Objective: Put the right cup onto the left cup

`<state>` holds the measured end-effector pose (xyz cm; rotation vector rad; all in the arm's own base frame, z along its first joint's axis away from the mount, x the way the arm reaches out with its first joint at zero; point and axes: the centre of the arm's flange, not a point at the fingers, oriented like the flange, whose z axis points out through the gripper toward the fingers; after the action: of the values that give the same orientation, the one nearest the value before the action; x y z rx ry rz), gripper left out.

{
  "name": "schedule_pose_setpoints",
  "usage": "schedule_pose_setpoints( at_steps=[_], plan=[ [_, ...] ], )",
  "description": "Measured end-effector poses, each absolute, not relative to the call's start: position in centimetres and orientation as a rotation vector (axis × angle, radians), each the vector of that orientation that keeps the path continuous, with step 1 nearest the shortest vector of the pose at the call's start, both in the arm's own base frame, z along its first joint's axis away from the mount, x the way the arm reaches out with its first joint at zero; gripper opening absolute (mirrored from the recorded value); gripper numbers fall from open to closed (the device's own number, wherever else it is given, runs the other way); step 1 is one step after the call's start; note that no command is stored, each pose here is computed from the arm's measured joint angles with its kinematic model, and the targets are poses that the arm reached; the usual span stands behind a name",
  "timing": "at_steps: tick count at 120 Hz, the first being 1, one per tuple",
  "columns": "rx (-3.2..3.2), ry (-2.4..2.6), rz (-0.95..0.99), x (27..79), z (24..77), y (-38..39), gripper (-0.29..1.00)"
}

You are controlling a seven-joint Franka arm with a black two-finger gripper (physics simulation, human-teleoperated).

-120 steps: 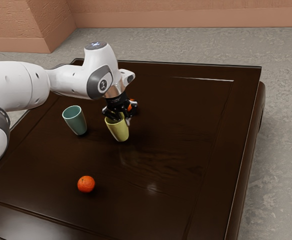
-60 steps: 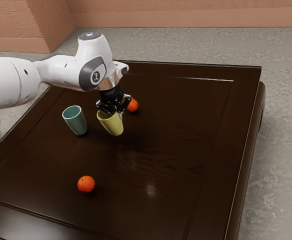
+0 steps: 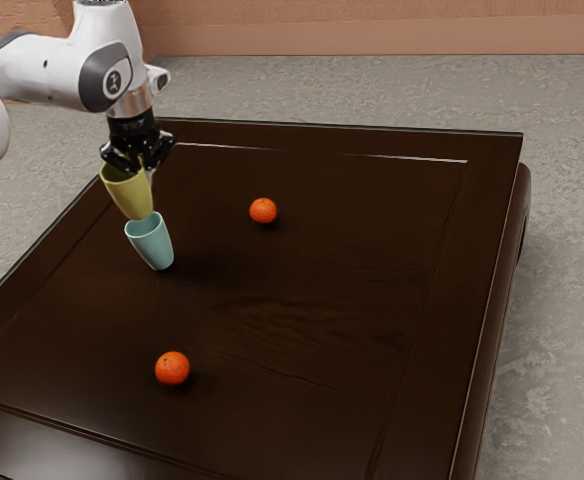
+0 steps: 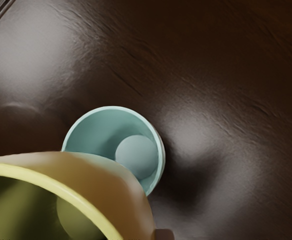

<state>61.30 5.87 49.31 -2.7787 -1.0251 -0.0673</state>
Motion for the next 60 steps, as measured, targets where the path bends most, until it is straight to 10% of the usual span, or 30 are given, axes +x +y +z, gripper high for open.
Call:
schedule_pose_setpoints(
  at_steps=[60],
  plan=[
    [-2.707, -1.084, 0.012, 63.4, 45.8, 8.0, -0.07]
  ],
)
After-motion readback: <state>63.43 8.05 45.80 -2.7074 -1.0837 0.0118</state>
